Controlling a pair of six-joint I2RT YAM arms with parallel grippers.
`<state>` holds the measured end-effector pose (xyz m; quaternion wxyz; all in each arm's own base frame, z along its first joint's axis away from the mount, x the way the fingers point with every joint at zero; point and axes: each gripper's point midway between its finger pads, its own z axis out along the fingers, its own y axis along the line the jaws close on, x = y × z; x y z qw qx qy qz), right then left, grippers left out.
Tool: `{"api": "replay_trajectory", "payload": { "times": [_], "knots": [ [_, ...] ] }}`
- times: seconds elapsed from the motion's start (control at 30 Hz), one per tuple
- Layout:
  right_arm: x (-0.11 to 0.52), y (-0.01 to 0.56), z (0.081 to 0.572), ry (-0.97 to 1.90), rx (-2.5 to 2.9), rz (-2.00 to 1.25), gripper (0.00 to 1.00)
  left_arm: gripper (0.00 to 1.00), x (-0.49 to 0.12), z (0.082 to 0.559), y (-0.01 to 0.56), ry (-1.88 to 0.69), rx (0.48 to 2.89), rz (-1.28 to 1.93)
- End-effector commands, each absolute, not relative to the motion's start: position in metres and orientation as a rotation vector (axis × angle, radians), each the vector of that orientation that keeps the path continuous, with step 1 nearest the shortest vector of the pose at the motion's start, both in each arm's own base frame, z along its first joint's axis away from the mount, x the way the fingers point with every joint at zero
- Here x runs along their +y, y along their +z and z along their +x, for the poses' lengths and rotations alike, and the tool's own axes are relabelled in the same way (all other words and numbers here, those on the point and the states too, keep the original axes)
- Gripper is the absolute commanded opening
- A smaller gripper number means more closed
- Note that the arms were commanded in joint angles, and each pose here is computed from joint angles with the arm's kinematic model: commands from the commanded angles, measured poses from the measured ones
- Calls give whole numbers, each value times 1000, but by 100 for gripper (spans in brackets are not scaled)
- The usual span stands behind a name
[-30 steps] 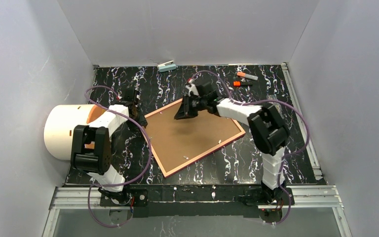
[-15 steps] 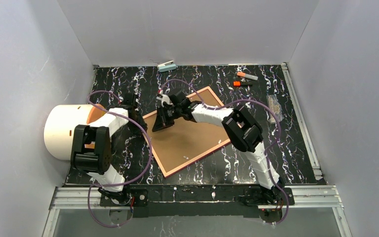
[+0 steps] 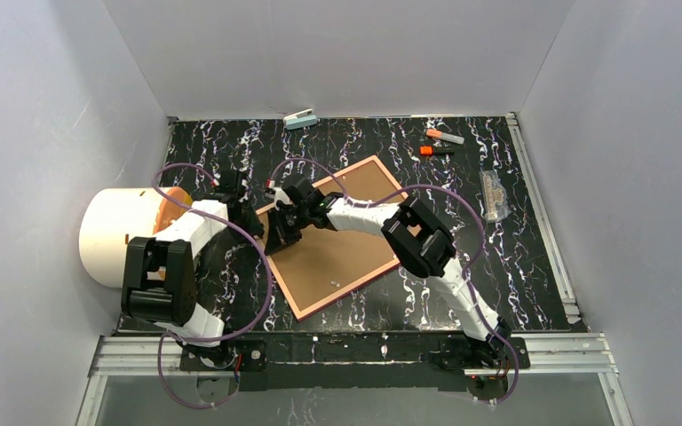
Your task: Put the photo into the frame
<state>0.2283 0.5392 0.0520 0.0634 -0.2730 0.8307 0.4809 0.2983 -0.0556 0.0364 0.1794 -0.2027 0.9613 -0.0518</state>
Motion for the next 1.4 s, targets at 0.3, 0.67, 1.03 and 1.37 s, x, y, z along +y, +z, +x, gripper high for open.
{"api": "replay_trajectory", "payload": {
  "times": [0.3,0.67,1.03,1.37],
  "knots": [
    [536,65,242,1409,2449,-790,14,22,-43,286,44,-80,2713,-565],
    [532,85,251,1453,2356,-754,23,19,-44,278,25,-70,2774,-558],
    [536,71,253,1459,2395,-754,20,18,-44,276,21,-68,2786,-560],
    [534,46,250,1452,2461,-744,20,17,-44,273,18,-65,2797,-557]
  ]
}}
